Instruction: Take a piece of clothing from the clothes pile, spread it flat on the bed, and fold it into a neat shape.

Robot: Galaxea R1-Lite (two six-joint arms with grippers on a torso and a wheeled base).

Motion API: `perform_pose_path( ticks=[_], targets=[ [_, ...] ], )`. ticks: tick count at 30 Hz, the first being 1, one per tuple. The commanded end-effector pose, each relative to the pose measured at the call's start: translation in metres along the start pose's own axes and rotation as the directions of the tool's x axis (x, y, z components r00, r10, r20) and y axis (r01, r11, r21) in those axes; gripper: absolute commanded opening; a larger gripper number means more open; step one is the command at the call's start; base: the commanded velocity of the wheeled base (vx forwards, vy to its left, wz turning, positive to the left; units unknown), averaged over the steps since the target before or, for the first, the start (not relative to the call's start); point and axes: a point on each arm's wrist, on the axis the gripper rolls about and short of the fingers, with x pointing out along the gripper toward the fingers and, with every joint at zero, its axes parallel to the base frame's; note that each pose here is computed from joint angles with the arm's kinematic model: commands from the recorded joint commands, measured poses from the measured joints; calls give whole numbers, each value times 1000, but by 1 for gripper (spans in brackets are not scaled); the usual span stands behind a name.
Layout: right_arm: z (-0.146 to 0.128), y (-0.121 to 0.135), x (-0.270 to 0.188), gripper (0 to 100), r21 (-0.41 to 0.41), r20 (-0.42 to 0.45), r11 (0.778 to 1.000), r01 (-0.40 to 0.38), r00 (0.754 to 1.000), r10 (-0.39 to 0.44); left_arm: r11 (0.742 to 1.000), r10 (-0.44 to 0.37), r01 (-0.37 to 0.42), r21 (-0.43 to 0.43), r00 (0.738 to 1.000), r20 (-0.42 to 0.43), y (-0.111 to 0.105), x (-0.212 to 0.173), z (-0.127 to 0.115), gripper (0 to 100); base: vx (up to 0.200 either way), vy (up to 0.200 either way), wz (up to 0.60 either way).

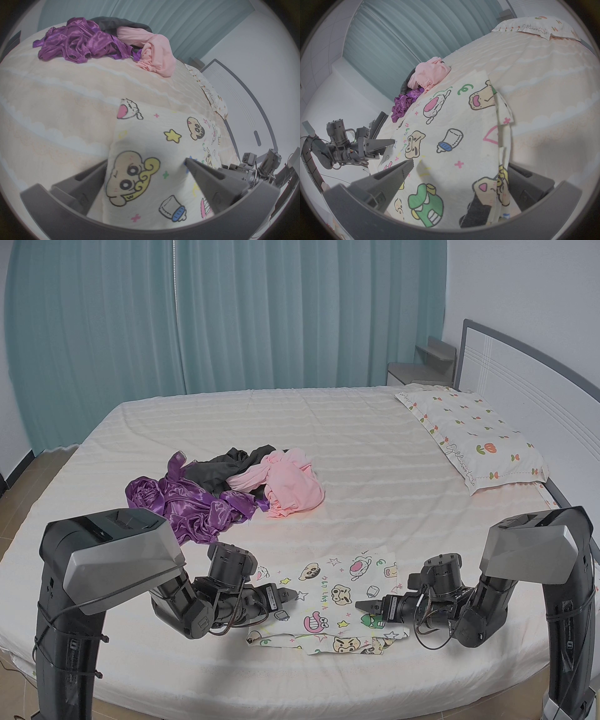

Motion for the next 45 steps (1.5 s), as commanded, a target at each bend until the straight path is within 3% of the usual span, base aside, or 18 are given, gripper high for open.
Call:
perform_pose_path(
  ticks=[1, 21, 45],
  targets=[
    [2, 3, 2, 0, 0, 7, 1000, -11, 1000, 11, 1000, -4, 4, 0, 1000, -6, -1, -1, -1, 0, 0, 0, 0],
    [2, 4, 2, 0, 21, 10, 1000, -7, 1000, 7, 1000, -6, 6, -6, 1000, -1, -1, -10, 0, 0, 0, 0, 0],
    [6, 9, -1, 0, 12, 32, 1000, -12, 999, 11, 999, 26, -26, -27, 999, 19, 8, -27, 5, 0, 0, 200, 0]
  ],
)
